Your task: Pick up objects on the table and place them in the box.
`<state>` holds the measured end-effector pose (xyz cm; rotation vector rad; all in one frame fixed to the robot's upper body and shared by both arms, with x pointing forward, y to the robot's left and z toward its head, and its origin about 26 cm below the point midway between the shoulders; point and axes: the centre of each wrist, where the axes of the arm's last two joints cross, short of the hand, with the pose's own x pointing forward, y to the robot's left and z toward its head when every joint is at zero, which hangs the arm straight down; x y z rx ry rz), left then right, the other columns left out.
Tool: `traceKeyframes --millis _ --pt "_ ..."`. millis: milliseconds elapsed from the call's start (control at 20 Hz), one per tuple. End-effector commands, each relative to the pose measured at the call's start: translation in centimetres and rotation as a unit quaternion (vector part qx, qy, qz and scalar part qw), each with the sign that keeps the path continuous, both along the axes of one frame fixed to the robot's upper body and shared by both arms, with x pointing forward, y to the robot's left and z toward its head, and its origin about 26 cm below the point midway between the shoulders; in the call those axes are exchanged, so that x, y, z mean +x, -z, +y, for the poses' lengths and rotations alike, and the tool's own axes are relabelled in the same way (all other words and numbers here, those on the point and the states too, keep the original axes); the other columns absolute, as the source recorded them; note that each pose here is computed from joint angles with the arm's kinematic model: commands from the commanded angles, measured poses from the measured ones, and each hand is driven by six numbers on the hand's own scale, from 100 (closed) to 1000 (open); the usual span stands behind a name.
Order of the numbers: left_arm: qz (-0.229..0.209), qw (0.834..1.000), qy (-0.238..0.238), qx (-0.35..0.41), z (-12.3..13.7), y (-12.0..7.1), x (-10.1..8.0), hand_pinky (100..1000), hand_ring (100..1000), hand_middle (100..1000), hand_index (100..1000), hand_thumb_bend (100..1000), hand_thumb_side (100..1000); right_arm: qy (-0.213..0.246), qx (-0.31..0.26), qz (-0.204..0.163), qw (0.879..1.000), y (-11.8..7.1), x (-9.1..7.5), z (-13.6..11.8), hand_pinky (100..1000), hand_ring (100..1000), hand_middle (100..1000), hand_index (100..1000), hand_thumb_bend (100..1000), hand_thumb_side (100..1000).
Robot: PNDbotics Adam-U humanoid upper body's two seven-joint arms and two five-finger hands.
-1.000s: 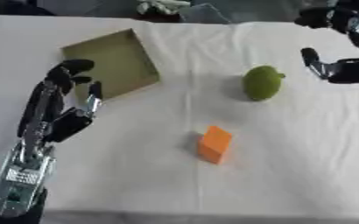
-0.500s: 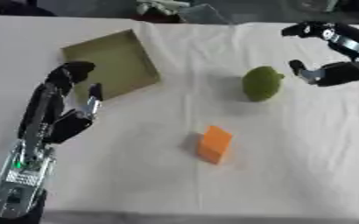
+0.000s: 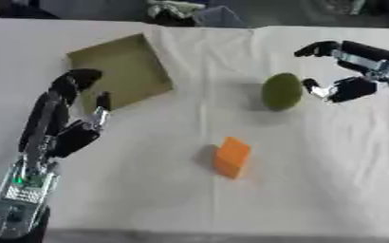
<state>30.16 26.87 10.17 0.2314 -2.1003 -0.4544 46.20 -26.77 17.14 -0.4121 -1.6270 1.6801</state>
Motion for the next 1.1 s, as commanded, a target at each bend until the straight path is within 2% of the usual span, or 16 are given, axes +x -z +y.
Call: traceKeyframes --millis 50,250,300,500,650,850,950,1100 --pt "-0.009 1.0 0.004 0.009 0.2 -0.6 0.0 906 838 730 757 185 286 0.005 -0.015 -0.012 1.0 -0.8 0.6 -0.1 952 952 904 949 100 417" --pt "-0.008 1.0 0.005 0.009 0.2 -0.6 0.0 906 833 724 757 184 288 0.003 -0.036 -0.005 0.999 -0.1 1.1 0.5 953 954 909 938 100 434" --pt "-0.007 1.0 0.006 0.009 0.2 -0.6 0.0 906 833 724 757 182 288 0.003 -0.043 -0.003 0.999 0.1 1.2 0.7 954 954 912 937 100 461" --pt "-0.007 1.0 0.007 0.009 0.2 -0.5 0.0 908 832 722 758 181 288 0.004 -0.06 0.004 0.998 0.9 1.5 1.2 955 956 916 938 100 459" --pt "-0.008 1.0 0.007 0.009 0.2 -0.6 0.0 910 830 720 759 178 287 0.008 -0.064 0.003 0.998 1.5 1.7 1.6 953 954 916 907 100 377" --pt "-0.008 1.0 0.007 0.009 0.1 -0.6 0.0 911 828 719 759 175 286 0.01 -0.072 -0.002 0.997 1.9 1.9 2.1 951 953 917 823 100 240" --pt "-0.008 1.0 0.008 0.009 0.1 -0.6 0.0 911 828 718 759 176 286 0.009 -0.077 -0.005 0.997 2.0 1.9 2.3 951 953 918 811 100 228" --pt "-0.009 1.0 0.008 0.009 0.1 -0.6 0.0 913 826 717 760 170 288 0.009 -0.082 -0.015 0.996 2.0 2.0 2.7 947 947 913 742 100 232"
